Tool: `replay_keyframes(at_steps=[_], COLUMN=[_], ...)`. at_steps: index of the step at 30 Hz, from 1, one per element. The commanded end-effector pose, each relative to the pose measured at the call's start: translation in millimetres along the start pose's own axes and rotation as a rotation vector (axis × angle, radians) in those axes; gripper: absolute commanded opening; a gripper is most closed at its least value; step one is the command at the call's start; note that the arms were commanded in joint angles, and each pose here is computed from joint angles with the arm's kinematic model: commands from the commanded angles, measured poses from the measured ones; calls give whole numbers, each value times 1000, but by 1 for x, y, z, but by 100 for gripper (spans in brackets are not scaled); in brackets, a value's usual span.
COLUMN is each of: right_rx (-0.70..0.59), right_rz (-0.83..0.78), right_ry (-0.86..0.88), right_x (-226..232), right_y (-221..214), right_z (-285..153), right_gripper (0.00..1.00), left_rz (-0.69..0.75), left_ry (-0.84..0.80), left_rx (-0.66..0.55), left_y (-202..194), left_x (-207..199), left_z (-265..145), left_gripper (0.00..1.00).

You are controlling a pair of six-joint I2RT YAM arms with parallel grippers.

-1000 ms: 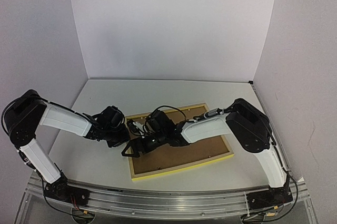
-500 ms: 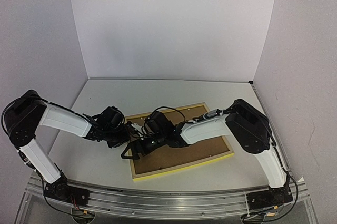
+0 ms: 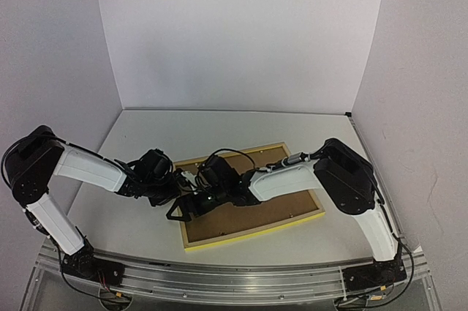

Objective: Put the photo into the frame
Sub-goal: Install the photo frame at the center of the board.

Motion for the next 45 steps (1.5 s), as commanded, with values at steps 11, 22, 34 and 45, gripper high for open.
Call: replay_keyframes(at_steps=[11,22,34,45], right_rx=[-62,122,135,86], right_rz=[25,61,79,72], right_ry=[-231,-38,-97,-241], right_x=[0,11,-6,-17], right_y=[18,-22,-31,-25], right_z=[-24,-10,4,-5], right_gripper=[84,79,79,79], left_rz=[-62,-66,-72,-84], left_ry=[219,223,222,238], left_rx=[87,79,79,83], left_y=[-22,-21,-20,-22], left_x=[57,58,56,60], left_z=[4,3,4,5], left_gripper=[0,0,0,0])
Point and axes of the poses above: each gripper's point midway between its finger pads, its own z axis out along the fingers, its own x axis along the line the jaws close on, y = z × x, the point moved 6 cm from there along -z, back along the fingers, and after that the axes turned 8 degrees about -z, right-handed, at the moved point
